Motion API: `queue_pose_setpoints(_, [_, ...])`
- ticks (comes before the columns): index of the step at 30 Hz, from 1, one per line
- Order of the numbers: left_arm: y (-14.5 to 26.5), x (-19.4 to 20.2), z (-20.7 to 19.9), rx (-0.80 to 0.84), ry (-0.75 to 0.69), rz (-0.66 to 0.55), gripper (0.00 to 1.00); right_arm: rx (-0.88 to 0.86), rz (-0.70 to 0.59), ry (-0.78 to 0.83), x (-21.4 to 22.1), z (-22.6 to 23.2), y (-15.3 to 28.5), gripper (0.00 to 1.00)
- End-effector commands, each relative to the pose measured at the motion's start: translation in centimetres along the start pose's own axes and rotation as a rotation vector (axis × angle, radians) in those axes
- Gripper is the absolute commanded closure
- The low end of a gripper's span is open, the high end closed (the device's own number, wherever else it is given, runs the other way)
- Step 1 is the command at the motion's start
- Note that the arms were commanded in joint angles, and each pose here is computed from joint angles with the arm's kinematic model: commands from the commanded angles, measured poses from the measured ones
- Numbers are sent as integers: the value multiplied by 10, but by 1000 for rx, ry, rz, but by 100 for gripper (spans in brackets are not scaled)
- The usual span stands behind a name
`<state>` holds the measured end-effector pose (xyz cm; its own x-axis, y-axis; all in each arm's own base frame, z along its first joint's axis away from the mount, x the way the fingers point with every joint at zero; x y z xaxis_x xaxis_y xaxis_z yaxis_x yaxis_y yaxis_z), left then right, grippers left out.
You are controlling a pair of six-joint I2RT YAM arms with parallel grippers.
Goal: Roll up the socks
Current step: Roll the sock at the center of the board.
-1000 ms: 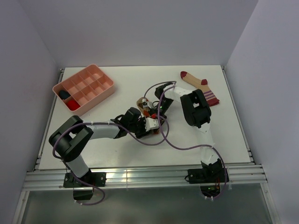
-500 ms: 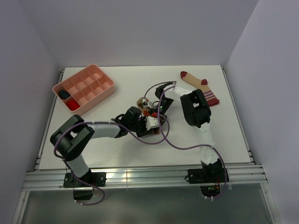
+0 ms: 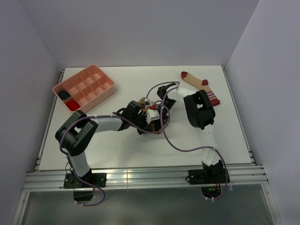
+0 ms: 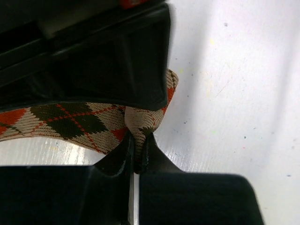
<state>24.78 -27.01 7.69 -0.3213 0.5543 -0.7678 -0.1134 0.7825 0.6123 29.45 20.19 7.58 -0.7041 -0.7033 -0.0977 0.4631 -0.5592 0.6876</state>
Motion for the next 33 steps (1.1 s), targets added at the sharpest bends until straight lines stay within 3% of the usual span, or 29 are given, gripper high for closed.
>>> queue_pose_setpoints(1, [-1, 6, -5, 114, 161, 55, 99, 199, -191, 155, -26, -8, 17, 78])
queue_pose_setpoints(11, [0, 9, 23, 163, 473, 197, 99, 479, -585, 102, -12, 5, 53, 52])
queue_pose_setpoints(19, [2, 15, 44, 168, 627, 319, 99, 662, -898, 71, 26, 26, 77, 44])
queue_pose_setpoints(24, [6, 25, 54, 191, 713, 407, 99, 669, -947, 164, 44, 47, 68, 40])
queue_pose_setpoints(33, [13, 28, 82, 182, 748, 444, 99, 828, -792, 407, 30, 83, 29, 37])
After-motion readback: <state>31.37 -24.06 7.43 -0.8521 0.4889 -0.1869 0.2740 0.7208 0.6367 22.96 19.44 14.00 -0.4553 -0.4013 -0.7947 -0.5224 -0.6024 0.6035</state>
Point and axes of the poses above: each gripper's point midway between its finger pads, its own y axis back along the fingers, its own z axis along the line the jaws close on, x = y × z, the point moved 8 cm from there along y, back along the fingers, and after that the axes turned 5 degrees about y, right-handed, at the moved point
